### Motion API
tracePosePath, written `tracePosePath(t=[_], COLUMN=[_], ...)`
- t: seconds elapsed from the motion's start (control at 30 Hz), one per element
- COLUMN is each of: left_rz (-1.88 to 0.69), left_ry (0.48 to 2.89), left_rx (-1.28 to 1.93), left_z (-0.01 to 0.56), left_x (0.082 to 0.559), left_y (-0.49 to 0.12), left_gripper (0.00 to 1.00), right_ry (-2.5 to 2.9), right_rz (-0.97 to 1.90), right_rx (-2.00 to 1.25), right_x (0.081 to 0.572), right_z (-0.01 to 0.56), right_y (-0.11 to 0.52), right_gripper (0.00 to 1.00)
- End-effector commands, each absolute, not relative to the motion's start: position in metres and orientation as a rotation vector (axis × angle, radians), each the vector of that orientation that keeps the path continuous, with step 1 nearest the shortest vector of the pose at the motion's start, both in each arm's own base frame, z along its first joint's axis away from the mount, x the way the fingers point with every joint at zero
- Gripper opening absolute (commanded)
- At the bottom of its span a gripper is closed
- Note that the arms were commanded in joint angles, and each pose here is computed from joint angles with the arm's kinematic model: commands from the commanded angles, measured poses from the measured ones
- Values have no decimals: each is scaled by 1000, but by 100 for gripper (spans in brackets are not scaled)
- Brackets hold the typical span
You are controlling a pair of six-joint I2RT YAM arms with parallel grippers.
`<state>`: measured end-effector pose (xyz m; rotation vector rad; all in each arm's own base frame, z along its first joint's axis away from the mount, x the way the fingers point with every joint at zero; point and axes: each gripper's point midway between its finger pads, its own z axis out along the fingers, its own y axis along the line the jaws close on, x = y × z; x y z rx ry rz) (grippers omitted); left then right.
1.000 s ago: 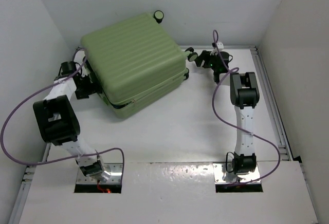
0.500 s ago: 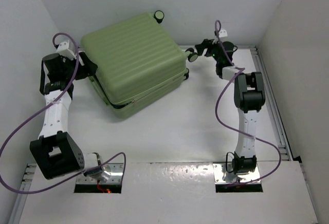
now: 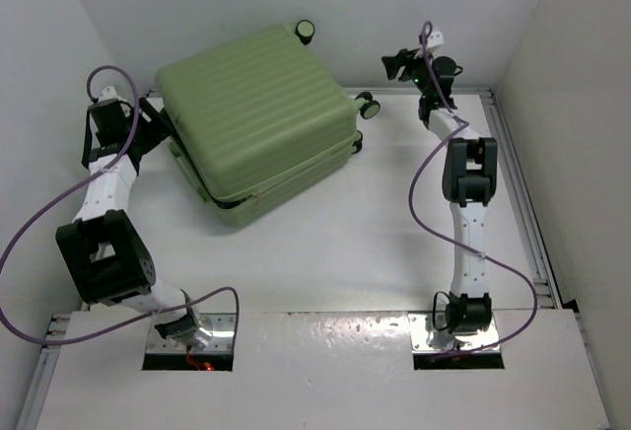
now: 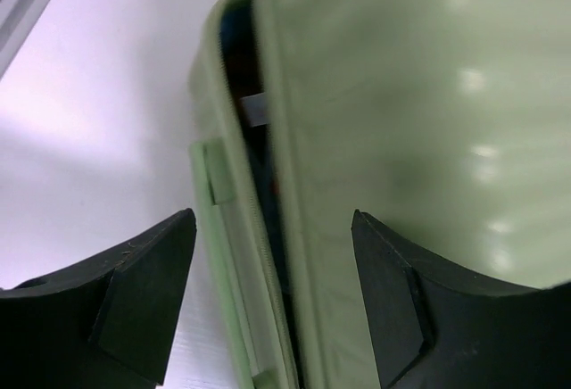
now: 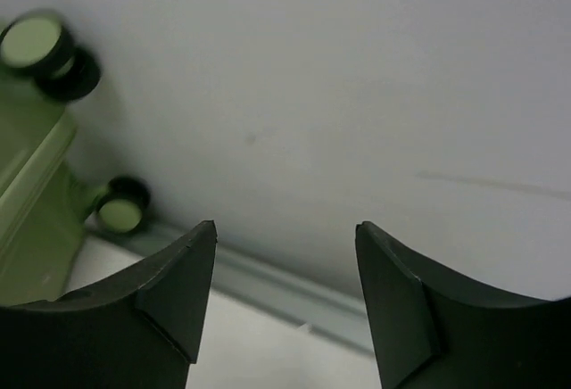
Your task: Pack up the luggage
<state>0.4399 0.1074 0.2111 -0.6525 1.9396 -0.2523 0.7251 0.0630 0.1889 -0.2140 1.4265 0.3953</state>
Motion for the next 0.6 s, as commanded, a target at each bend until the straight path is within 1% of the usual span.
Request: tracePosePath(t=[0.0, 0.07, 0.13, 0.17, 0.3, 0.4, 0.43, 0.5, 0.53, 0.57], left_rz=[-172, -147, -153, -152, -132, -108, -103, -86, -86, -81], left_ry=[1884, 1868, 1865, 1886, 1896, 1904, 1916, 1935, 1943, 1947], left_rx=[-800, -895, -937, -949, -953, -936, -931, -934, -938, -929], left_z=[215, 207, 200, 192, 187, 188, 184, 178, 176, 176], left_x=[443, 439, 439, 439, 441, 440, 441, 439, 438, 437], left_y=[135, 151, 157, 157, 161, 163, 163, 165, 164, 165], left_gripper=[76, 76, 77, 77, 77, 77, 77, 77, 77, 77], right_ry=[1456, 1506, 1557, 1606, 1756, 1854, 1914, 1943, 1990, 1993], right_rz=[557, 610, 651, 668, 793, 839, 858, 882, 901, 916], right_rx=[-381, -393, -362, -344, -296, -340, -346, -392, -396, -430], right_x=[703, 693, 689, 688, 678, 659, 648, 639, 630, 624], right_z=[161, 139, 123, 113, 79, 60, 49, 45, 38, 39], right_y=[135, 151, 157, 155, 160, 168, 171, 178, 179, 189], right_gripper=[64, 66, 70, 70, 71, 70, 67, 63, 59, 59])
